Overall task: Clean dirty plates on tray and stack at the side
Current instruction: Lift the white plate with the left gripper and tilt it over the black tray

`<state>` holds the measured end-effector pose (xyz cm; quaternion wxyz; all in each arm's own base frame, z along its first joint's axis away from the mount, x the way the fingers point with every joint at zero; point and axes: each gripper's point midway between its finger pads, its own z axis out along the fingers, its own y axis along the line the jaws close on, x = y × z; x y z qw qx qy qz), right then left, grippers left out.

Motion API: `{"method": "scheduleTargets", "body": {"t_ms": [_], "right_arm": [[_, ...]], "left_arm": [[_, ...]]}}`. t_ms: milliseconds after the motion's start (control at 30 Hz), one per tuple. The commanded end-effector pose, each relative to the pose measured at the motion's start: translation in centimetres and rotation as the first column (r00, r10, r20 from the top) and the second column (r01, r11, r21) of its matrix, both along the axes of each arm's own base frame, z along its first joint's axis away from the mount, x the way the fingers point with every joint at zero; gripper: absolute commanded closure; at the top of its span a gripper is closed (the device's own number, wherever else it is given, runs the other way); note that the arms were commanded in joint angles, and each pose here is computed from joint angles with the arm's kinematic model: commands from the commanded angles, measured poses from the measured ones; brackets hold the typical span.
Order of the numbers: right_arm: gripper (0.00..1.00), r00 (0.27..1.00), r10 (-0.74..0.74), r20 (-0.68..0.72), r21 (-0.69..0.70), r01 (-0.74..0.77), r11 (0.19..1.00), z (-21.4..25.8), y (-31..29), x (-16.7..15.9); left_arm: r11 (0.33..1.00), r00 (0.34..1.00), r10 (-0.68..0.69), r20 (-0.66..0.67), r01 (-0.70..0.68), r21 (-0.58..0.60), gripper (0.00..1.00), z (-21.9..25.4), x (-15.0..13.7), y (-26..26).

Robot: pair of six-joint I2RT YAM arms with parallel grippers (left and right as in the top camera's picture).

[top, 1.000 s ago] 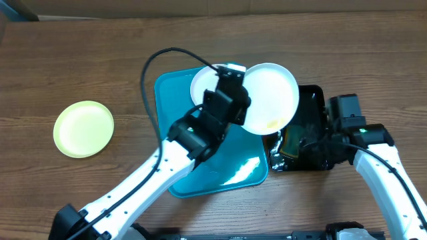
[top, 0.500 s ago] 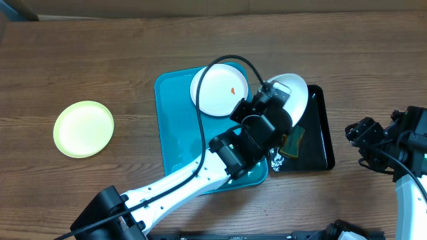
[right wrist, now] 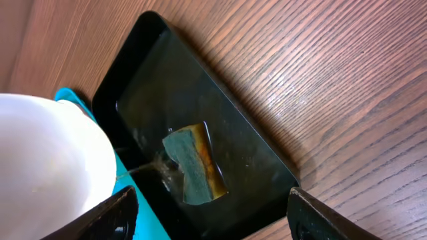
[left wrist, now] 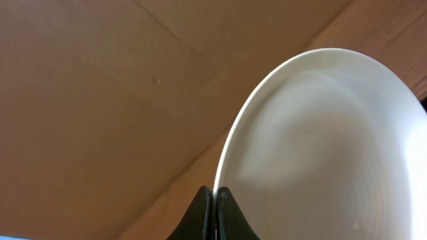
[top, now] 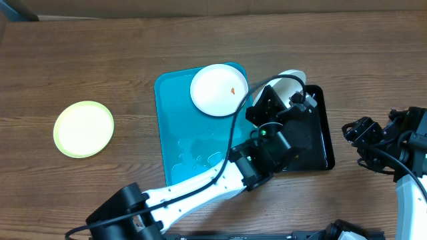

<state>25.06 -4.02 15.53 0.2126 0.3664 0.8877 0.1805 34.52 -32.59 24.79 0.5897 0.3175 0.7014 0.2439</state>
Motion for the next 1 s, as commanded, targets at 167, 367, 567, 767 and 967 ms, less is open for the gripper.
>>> {"method": "scheduleTargets", "body": {"t_ms": [167,367,567,767,967], "right_arm": [[0.27,0.999,0.009,0.039,-0.012,-0.009,1.0,1.3,-0.1,0.5],[0.27,0.999,0.009,0.035,-0.01,-0.009,1.0,1.2,-0.1,0.4],[0.27,1.0,0.009,0.029,-0.008,-0.009,1.0,1.1,0.0,0.3],[0.27,1.0,0.009,0.026,-0.006,-0.009,1.0,1.1,0.0,0.2],[0.27,1.0,0.009,0.026,-0.006,-0.009,1.0,1.1,0.0,0.2]], "left_arm": [[0.999,0.997,0.018,0.074,-0.02,0.033,0.96,2.5,-0.3,-0.4],[0.999,0.996,0.038,0.083,-0.039,0.002,0.96,2.8,-0.4,-0.2],[0.985,0.991,0.105,0.083,-0.092,-0.146,0.96,2.9,-0.4,0.5],[0.939,0.989,0.143,0.043,-0.122,-0.32,0.96,2.3,-0.3,1.0],[0.809,0.962,-0.082,-0.262,-0.089,-0.581,0.96,-0.7,0.0,1.0]]}}
